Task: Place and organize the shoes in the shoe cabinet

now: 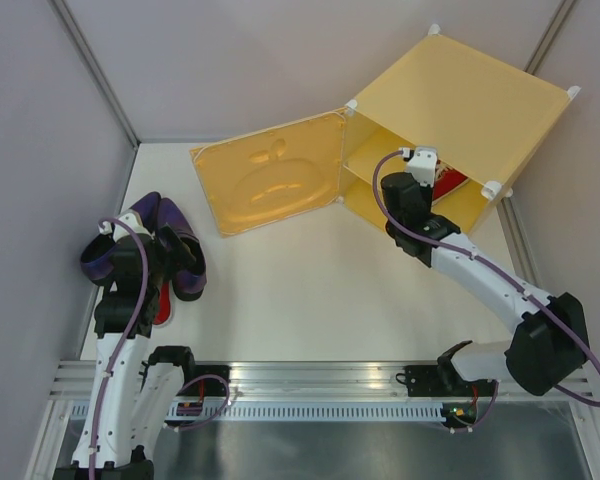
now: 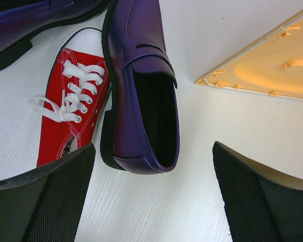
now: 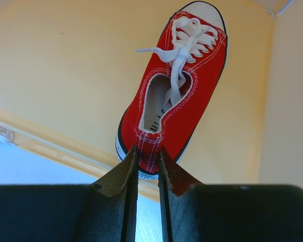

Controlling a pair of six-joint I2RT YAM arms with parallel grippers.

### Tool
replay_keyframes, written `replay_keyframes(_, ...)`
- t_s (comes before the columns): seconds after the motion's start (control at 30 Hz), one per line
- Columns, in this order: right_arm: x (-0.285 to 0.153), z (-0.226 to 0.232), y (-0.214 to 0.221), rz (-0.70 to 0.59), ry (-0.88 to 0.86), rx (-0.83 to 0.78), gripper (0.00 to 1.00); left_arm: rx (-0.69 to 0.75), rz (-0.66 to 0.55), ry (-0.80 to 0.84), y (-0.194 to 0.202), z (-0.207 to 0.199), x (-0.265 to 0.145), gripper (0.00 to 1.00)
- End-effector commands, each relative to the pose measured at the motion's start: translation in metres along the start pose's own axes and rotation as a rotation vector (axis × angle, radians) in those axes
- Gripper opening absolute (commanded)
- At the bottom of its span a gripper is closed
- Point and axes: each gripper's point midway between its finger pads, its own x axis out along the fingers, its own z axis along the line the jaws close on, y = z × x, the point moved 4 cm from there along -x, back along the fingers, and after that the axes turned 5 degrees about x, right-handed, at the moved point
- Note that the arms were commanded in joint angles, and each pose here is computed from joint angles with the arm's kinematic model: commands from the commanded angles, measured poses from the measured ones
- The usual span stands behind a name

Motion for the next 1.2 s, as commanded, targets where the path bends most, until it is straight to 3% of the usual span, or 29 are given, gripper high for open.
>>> replay_keyframes(0.0,-0.005,-0.007,-0.009,-0.029,-0.019,-0.031,0.01,-0.021,0.008,0.018,0.0,-0.004,0.002,1.0)
replay_keyframes(0.4,-0.005,-0.023,0.009,-0.011,-0.007,-0.077,0.01,-0.02,0.017,0.021,0.0,-0.005,0.004,1.0)
replay_keyframes(1.0,0.017,-0.034,0.003,-0.027,0.019,0.031,0.01,-0.018,0.02,0.013,0.0,-0.004,0.005,1.0)
replay_keyframes(1.13,0.015,-0.033,0.006,-0.004,0.006,0.036,0.17,-0.02,0.022,0.014,0.001,-0.004,0.005,1.0)
replay_keyframes(1.17,0.014,-0.033,0.006,0.001,-0.004,0.043,0.28,-0.02,0.021,0.014,0.001,-0.005,0.005,1.0)
